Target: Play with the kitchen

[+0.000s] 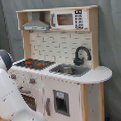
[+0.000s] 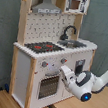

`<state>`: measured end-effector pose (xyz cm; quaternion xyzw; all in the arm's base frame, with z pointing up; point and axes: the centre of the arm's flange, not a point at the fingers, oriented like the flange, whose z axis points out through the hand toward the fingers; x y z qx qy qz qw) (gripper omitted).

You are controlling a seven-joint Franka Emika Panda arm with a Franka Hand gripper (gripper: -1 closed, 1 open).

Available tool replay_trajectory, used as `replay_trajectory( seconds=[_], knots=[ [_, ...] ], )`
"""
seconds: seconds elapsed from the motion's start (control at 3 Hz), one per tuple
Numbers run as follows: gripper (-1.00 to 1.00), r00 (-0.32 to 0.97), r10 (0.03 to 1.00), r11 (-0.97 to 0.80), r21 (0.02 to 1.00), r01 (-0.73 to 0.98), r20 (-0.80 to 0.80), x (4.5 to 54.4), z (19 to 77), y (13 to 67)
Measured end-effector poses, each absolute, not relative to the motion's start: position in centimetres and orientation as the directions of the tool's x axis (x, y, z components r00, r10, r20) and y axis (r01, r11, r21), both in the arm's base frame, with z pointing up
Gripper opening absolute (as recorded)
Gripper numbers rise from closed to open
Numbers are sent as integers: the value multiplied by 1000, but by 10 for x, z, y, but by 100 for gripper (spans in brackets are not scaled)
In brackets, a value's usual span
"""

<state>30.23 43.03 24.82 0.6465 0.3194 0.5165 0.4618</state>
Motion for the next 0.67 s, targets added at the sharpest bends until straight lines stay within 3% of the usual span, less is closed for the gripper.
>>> replay_trajectory(
  seconds=[0.67],
  knots=[
    [100,201,956,-195,975,-110,214,281,256,427]
  ],
)
